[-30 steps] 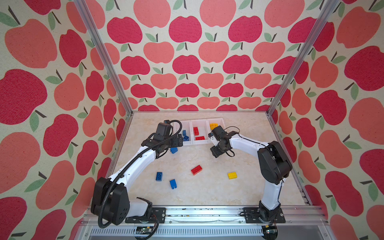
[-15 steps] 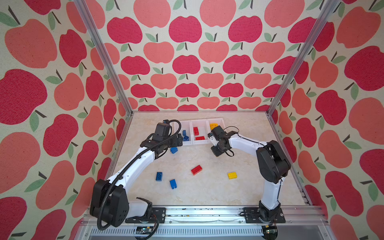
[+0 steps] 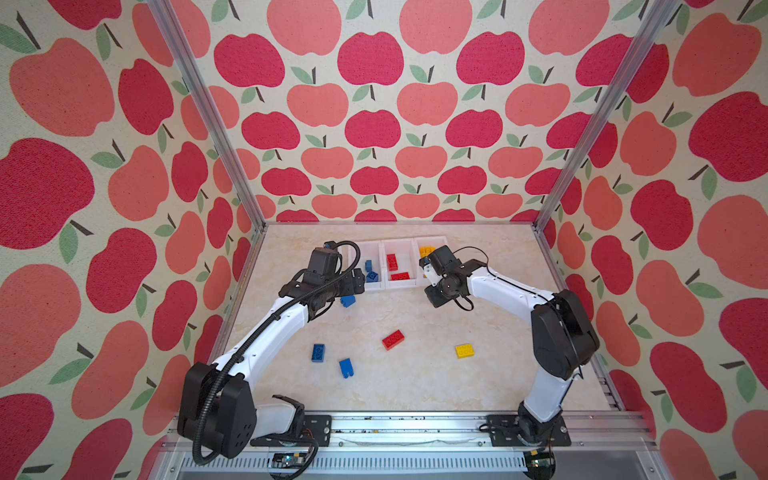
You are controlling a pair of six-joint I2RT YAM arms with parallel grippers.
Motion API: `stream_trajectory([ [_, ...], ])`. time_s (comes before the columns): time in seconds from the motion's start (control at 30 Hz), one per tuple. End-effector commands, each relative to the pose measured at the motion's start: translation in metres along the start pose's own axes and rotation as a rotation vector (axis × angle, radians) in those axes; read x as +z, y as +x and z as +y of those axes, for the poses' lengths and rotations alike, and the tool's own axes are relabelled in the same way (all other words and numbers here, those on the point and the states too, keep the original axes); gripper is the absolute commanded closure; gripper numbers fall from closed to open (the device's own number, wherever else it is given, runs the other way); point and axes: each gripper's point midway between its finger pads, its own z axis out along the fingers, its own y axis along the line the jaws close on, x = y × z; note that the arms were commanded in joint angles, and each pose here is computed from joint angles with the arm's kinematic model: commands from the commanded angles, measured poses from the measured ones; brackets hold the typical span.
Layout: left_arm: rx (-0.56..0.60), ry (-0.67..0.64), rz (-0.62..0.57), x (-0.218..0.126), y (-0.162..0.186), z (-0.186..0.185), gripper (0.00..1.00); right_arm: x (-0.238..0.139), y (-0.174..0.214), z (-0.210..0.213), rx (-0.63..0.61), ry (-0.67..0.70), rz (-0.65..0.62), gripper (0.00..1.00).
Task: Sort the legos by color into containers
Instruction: 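Grasp an upright yellow 2x2 brick with the right gripper while the left withdraws, then carry the yellow brick over the yellow compartment and open the right gripper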
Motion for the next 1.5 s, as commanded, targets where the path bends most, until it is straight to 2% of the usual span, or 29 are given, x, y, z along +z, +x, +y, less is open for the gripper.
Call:
stream_trajectory([
  [0.0, -0.011, 0.013, -0.02, -0.004, -0.002, 0.0, 0.05, -0.029, -0.016, -0.019, 0.053, 0.055, -0.066, 0.72],
  [0.13, -0.015, 0.016, -0.02, -0.005, -0.001, 0.0, 0.05, -0.042, -0.034, -0.038, 0.076, 0.107, -0.121, 0.72],
  [0.4, -0.015, 0.013, -0.024, -0.007, -0.001, 0.001, 0.05, -0.04, -0.067, -0.067, 0.114, 0.156, -0.181, 0.72],
  [0.73, -0.018, 0.007, -0.027, -0.009, -0.003, 0.002, 0.04, 0.001, -0.096, -0.084, 0.093, 0.186, -0.164, 0.72],
  [1.17, -0.025, -0.002, -0.03, -0.01, -0.006, 0.007, 0.04, 0.042, -0.102, -0.096, 0.096, 0.198, -0.118, 0.71],
  [1.27, -0.024, -0.003, -0.03, -0.01, -0.007, 0.007, 0.04, 0.048, -0.1, -0.097, 0.093, 0.203, -0.105, 0.68],
  [1.4, -0.025, -0.004, -0.033, -0.01, -0.007, 0.007, 0.04, 0.049, -0.098, -0.096, 0.092, 0.198, -0.1, 0.52],
  [1.47, -0.026, -0.003, -0.032, -0.01, -0.007, 0.007, 0.04, 0.048, -0.098, -0.095, 0.095, 0.192, -0.103, 0.47],
])
